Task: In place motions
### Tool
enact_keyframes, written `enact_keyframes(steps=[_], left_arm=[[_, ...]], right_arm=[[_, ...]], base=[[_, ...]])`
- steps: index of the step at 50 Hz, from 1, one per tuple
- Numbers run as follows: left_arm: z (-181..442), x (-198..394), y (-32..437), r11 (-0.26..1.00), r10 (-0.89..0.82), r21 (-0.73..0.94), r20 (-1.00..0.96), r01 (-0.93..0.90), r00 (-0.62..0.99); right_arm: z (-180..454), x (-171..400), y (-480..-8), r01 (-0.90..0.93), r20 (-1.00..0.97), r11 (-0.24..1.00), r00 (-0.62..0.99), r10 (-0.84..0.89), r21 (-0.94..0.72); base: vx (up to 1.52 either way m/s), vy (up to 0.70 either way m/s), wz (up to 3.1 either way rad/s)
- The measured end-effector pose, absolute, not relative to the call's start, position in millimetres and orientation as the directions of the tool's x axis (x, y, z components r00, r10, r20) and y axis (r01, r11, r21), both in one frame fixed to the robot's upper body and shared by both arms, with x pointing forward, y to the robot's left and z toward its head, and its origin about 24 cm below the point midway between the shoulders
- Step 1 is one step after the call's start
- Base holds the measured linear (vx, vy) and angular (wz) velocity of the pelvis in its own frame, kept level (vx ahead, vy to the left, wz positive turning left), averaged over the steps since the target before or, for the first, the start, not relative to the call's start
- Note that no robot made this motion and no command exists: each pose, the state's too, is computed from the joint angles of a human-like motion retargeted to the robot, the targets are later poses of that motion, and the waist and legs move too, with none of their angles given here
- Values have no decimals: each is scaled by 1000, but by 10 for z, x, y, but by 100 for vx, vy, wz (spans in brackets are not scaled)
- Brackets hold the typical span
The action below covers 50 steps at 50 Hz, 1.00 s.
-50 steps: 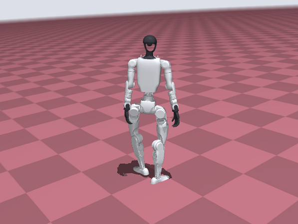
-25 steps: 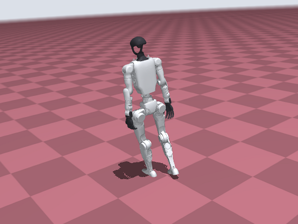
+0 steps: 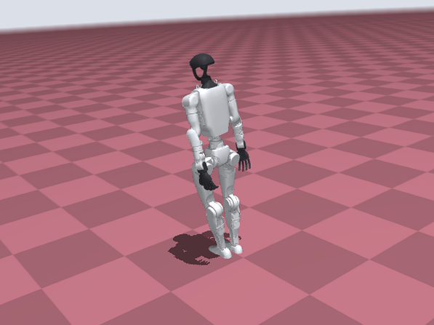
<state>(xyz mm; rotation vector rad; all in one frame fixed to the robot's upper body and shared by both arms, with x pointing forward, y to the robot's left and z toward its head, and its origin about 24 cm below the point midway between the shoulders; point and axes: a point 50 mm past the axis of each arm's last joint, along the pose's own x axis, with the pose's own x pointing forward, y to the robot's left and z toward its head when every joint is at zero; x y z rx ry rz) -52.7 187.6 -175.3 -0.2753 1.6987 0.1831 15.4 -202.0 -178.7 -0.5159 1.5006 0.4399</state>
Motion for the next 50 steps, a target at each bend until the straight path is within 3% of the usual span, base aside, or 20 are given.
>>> enact_keyframes(steps=[20, 30, 41, 45, 50], left_arm=[[-1722, 276, 2302, 999, 22, 19, -997, -47, 69], [-1755, 100, 2167, 995, -6, -9, -1000, -104, 26], [-1784, 113, 2016, 990, -24, -30, -999, -140, 43], [-1784, 119, 2013, 985, -29, -40, -998, -169, 62], [-1780, 9, 2056, 986, 6, 1, -999, -165, 32]], right_arm=[[-1753, 90, -2223, -567, -995, 818, 33, -95, -97], [-1699, 74, -2451, -370, -981, 911, 15, -192, -184], [-1724, -125, -2298, -100, -991, 988, -50, -121, -116], [-1737, -180, -2209, -130, -994, 989, -77, -83, -73], [-1749, -137, -2169, -301, -994, 953, -86, -68, -39]], base=[[-15, -7, -118], [-10, 4, -247], [4, -5, -166], [16, -19, -84], [23, -26, -140]])
